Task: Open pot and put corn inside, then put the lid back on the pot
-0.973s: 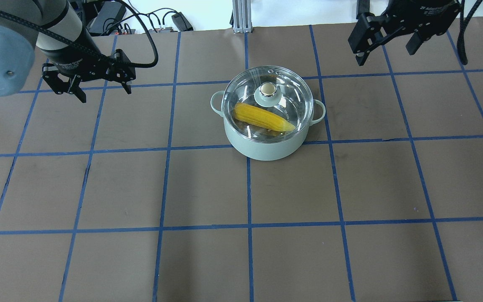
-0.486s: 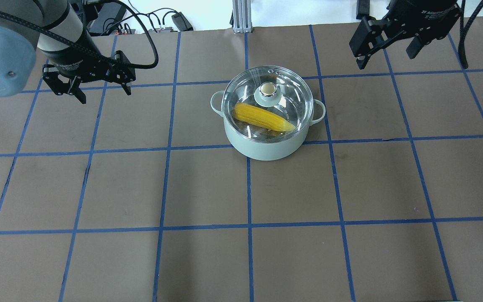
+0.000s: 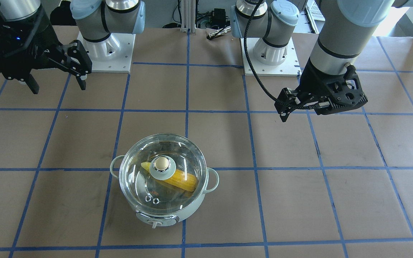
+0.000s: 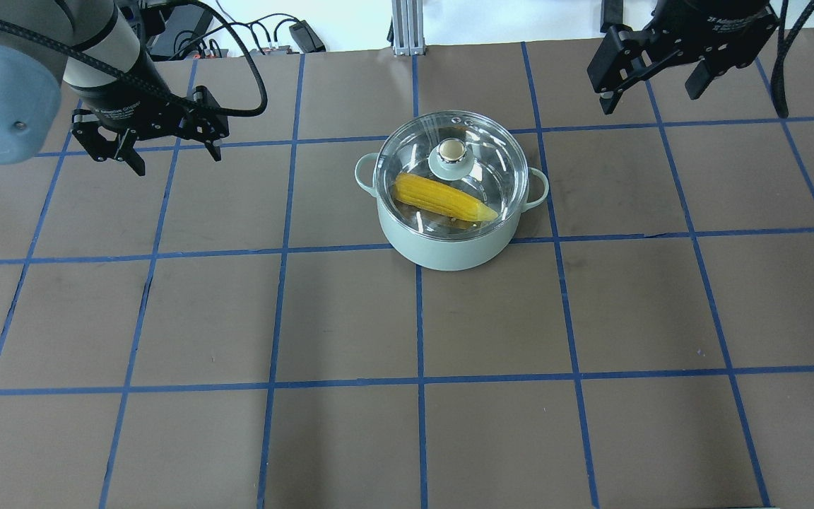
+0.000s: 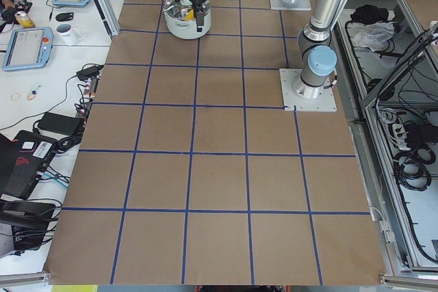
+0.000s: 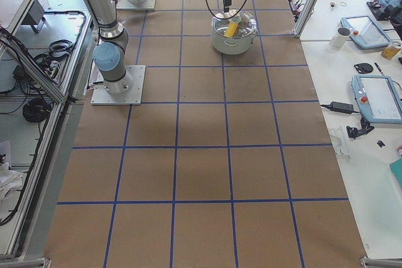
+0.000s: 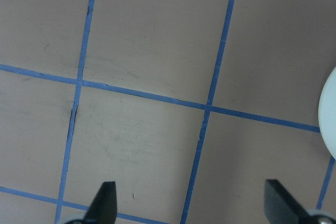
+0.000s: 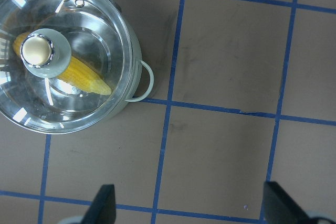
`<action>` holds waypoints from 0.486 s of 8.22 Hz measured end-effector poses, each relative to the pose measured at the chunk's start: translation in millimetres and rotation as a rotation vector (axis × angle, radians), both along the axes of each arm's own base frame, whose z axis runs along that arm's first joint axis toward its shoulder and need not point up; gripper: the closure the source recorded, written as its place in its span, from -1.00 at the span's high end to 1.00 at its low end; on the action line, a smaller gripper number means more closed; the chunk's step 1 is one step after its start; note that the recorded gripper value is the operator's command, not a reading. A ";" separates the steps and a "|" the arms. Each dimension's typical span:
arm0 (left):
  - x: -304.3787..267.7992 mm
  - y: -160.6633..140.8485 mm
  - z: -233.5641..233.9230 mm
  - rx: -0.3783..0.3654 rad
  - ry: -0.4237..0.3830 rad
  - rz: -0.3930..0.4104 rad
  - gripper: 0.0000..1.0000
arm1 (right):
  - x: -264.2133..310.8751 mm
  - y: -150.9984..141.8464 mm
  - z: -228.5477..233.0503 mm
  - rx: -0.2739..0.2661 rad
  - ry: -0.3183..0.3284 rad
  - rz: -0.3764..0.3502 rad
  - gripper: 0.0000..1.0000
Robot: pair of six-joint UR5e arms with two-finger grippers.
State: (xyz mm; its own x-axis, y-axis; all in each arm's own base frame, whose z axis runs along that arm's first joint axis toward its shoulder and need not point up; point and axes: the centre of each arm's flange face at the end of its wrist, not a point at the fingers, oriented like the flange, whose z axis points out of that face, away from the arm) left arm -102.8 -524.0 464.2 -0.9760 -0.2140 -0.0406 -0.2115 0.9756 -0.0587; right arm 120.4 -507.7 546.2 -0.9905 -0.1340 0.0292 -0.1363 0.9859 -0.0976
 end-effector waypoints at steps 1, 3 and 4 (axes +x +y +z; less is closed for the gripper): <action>0.0 0.1 0.0 0.000 0.000 0.000 1.00 | 1.7 0.7 0.5 -0.002 -0.002 -0.023 1.00; 0.2 0.2 -0.5 0.001 0.000 0.000 1.00 | 7.3 2.2 1.2 -0.005 -0.005 -0.047 1.00; 0.1 0.3 -0.7 0.002 0.000 -0.001 1.00 | 9.3 2.6 1.4 -0.006 -0.004 -0.049 1.00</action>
